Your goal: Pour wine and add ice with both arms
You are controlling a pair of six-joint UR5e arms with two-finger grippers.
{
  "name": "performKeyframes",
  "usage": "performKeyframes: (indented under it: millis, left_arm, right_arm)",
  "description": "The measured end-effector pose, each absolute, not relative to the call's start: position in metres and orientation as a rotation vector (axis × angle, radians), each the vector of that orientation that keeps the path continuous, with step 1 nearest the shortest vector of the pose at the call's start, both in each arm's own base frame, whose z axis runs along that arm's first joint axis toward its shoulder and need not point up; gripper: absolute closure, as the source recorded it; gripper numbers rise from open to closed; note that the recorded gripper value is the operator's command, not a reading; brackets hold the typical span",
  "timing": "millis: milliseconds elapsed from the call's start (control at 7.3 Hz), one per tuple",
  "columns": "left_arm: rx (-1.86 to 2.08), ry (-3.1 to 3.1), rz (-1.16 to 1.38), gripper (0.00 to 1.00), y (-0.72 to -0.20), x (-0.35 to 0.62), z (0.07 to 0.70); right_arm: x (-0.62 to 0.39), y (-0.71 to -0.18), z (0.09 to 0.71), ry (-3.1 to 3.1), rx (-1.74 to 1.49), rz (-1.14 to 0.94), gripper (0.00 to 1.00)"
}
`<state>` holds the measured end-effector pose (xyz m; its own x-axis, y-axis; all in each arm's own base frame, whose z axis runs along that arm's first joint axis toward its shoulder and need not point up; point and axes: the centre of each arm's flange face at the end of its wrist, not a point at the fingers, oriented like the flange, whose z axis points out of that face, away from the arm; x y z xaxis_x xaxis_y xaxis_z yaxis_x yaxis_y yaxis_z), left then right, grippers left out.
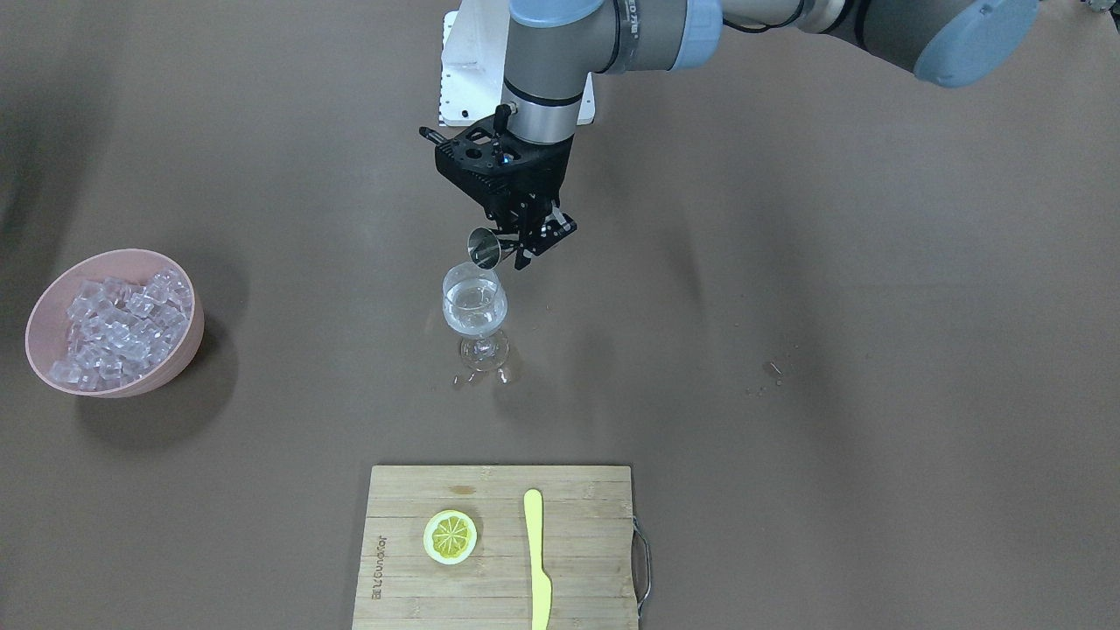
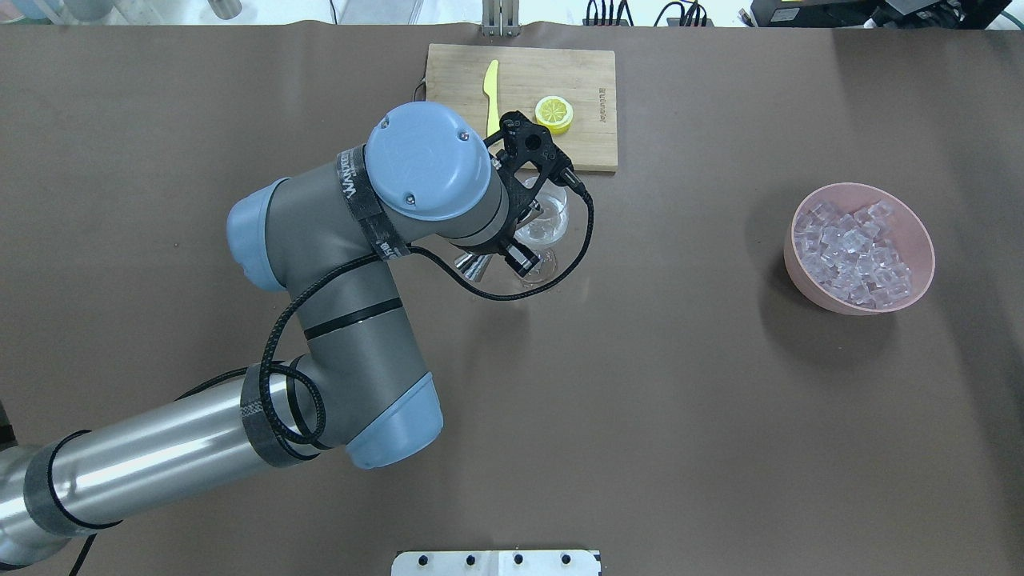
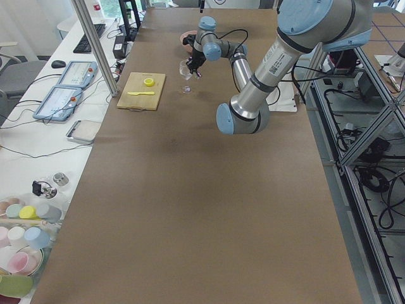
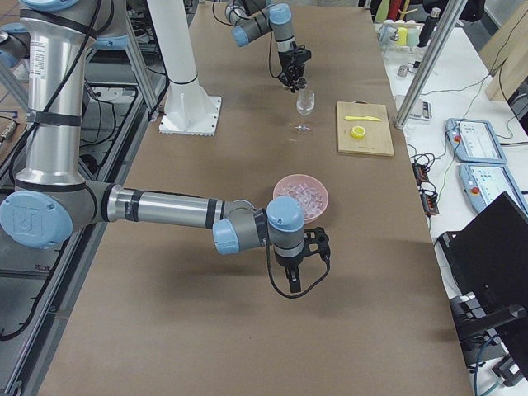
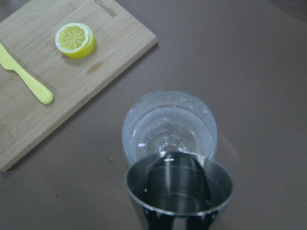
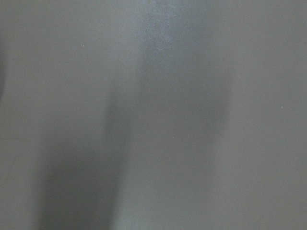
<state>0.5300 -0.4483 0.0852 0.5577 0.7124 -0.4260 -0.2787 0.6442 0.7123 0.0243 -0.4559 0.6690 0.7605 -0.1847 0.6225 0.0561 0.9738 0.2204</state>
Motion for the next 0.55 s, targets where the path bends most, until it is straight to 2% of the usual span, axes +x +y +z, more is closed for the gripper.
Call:
performKeyframes:
  millis: [548]
  left_arm:
    - [0.589,0.709,0.658,1.00,-0.452,0.535,0.071]
  right_arm:
    - [0.024,-0.456,0.669,-0.695,0.193,-0.132,0.00]
